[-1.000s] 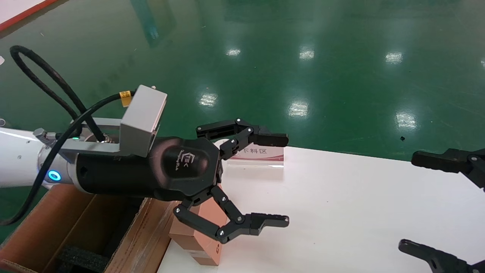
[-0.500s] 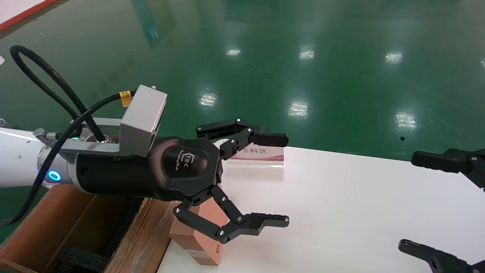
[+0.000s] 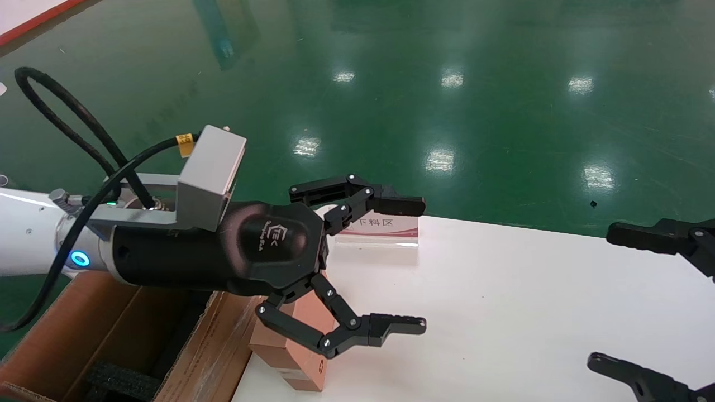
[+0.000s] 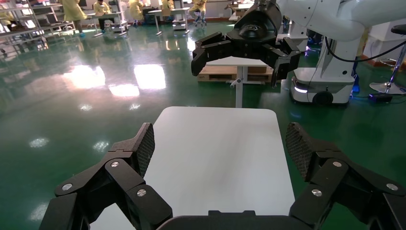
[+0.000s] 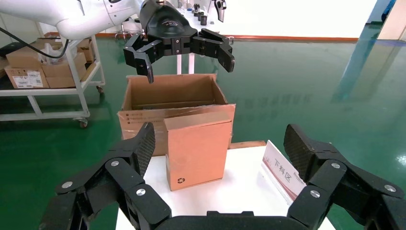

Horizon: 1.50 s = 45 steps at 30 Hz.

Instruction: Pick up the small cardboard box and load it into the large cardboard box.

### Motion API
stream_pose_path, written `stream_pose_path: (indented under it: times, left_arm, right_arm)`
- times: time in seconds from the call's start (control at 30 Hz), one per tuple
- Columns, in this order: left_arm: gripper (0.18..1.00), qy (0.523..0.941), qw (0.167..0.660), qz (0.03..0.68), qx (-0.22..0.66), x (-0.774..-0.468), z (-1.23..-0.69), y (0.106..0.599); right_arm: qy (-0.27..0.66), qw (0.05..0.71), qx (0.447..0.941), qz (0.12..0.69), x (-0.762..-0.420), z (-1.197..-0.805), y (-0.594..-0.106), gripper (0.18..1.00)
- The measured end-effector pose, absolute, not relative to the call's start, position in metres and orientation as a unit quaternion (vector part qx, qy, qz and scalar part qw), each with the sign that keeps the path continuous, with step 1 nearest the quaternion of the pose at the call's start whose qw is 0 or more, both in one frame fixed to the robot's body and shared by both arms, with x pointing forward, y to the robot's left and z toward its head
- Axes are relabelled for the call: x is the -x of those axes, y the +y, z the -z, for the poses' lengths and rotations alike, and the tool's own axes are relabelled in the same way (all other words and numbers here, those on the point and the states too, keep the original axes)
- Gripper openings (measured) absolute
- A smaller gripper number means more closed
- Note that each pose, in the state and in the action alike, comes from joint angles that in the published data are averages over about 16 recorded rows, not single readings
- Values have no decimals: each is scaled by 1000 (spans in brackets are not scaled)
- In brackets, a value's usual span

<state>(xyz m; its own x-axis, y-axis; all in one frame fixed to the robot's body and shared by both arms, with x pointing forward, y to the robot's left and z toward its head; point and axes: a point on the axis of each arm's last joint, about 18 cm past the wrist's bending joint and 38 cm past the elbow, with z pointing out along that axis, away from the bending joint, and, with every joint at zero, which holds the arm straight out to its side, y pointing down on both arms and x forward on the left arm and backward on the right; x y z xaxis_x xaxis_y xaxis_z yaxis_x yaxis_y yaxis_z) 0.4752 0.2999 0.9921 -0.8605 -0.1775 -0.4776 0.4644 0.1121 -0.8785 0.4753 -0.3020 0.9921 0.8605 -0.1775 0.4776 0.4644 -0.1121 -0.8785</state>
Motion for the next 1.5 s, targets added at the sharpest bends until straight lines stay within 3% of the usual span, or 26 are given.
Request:
stream_pose_path:
  times: [0.6,1.03,1.5]
  left_arm:
    - [1001,726,245,636,-95,-477,-990,306]
    - [1001,809,249,531,-31,-517,-990,322]
    - [1001,879,227,407,103,-558,-1012,317]
  right_arm:
    - [-101,659,705,244,-475,-992,-302,1000]
    - [-102,659,705,244,-475,-992,-302,1000]
    - [-102,659,705,244,-475,-992,-302,1000]
